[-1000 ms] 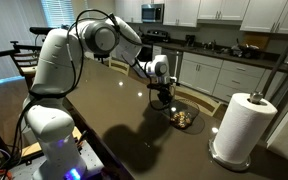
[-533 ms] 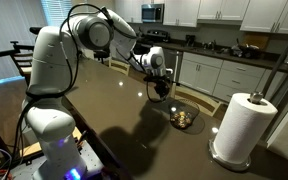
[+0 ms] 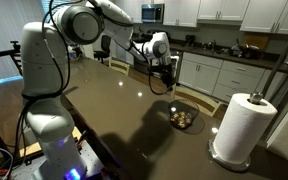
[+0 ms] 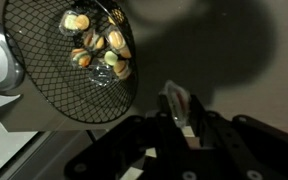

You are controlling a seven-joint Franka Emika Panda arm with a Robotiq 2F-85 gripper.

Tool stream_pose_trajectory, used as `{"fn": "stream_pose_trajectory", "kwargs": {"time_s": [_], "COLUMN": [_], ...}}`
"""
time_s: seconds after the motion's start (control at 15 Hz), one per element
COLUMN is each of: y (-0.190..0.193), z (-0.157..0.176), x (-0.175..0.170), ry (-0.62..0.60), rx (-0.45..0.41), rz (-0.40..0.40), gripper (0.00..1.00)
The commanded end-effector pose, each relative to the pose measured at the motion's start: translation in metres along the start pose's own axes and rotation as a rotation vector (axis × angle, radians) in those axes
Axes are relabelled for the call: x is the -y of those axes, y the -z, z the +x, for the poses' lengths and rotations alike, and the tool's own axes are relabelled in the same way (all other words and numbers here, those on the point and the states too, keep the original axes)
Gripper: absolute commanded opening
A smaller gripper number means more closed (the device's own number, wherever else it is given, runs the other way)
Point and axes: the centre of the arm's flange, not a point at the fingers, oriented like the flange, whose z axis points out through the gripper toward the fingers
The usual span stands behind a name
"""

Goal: Move the black basket to the right then place the object on the counter inside the basket

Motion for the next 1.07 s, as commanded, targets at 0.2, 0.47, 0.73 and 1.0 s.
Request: {"fn": "stream_pose_trajectory", "kwargs": {"time_s": [0.2,0.47,0.73,1.0], "y": [0.012,-0.001,-0.009,-0.014], "z": [0.005,0.002,0.000,-0.001], "x": [-0.060,-0.085,-0.107,-0.120], "ry": [-0.273,-0.389,-0.484,-0.549], "rx": [0.064,0.147,0.175,0.184], "rz": [0.054,0.083,0.080,0.072], "gripper": [0.09,0.09,0.09,0.09]}}
